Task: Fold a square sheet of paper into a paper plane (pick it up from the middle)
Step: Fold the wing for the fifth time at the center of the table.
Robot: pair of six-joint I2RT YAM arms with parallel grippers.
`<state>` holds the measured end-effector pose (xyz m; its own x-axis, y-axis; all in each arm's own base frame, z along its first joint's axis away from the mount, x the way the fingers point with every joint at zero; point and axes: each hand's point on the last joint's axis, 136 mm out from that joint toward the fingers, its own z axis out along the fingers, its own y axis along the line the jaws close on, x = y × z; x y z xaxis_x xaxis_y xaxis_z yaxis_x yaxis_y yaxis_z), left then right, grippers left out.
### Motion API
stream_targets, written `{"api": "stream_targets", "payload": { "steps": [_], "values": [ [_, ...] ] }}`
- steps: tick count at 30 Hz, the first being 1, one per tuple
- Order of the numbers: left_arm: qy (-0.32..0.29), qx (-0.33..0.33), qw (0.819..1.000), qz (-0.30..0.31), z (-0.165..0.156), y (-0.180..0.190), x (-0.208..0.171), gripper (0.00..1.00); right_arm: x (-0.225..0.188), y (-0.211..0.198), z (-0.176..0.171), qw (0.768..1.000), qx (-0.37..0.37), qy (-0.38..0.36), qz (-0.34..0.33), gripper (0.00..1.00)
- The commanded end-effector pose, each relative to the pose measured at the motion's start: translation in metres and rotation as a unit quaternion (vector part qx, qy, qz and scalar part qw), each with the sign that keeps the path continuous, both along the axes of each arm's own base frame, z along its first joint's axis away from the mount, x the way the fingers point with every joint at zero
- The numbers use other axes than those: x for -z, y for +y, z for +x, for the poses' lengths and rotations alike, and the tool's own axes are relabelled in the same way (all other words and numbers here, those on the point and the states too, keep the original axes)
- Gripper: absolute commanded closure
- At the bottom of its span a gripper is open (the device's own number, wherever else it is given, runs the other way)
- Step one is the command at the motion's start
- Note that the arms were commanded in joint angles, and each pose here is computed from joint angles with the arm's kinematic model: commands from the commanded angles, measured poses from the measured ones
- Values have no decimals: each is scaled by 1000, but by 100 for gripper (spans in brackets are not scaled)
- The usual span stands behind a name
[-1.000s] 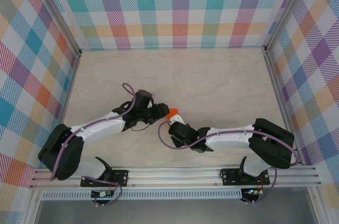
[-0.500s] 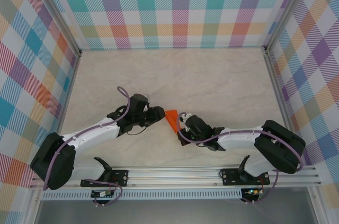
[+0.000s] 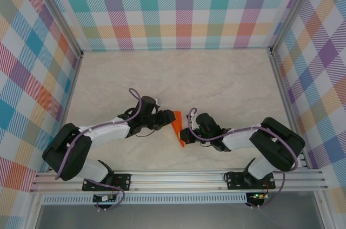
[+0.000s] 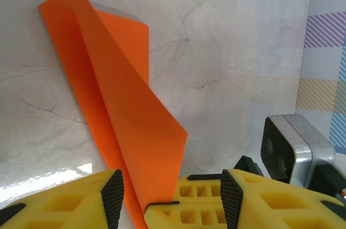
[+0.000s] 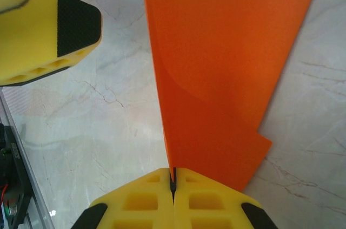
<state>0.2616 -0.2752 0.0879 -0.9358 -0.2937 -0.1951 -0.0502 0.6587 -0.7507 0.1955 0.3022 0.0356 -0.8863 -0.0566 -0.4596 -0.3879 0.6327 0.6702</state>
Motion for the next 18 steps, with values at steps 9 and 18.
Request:
{"api": "stream_targets", "payload": {
  "steps": [9,18],
  "values": [
    [16,-51,998,35,11,9,3,30,-2,-6,-1,1000,-8,-15,-16,93],
    [42,-81,994,58,15,15,-1,14,0,-7,-2,998,-26,-26,-47,92]
  ]
}}
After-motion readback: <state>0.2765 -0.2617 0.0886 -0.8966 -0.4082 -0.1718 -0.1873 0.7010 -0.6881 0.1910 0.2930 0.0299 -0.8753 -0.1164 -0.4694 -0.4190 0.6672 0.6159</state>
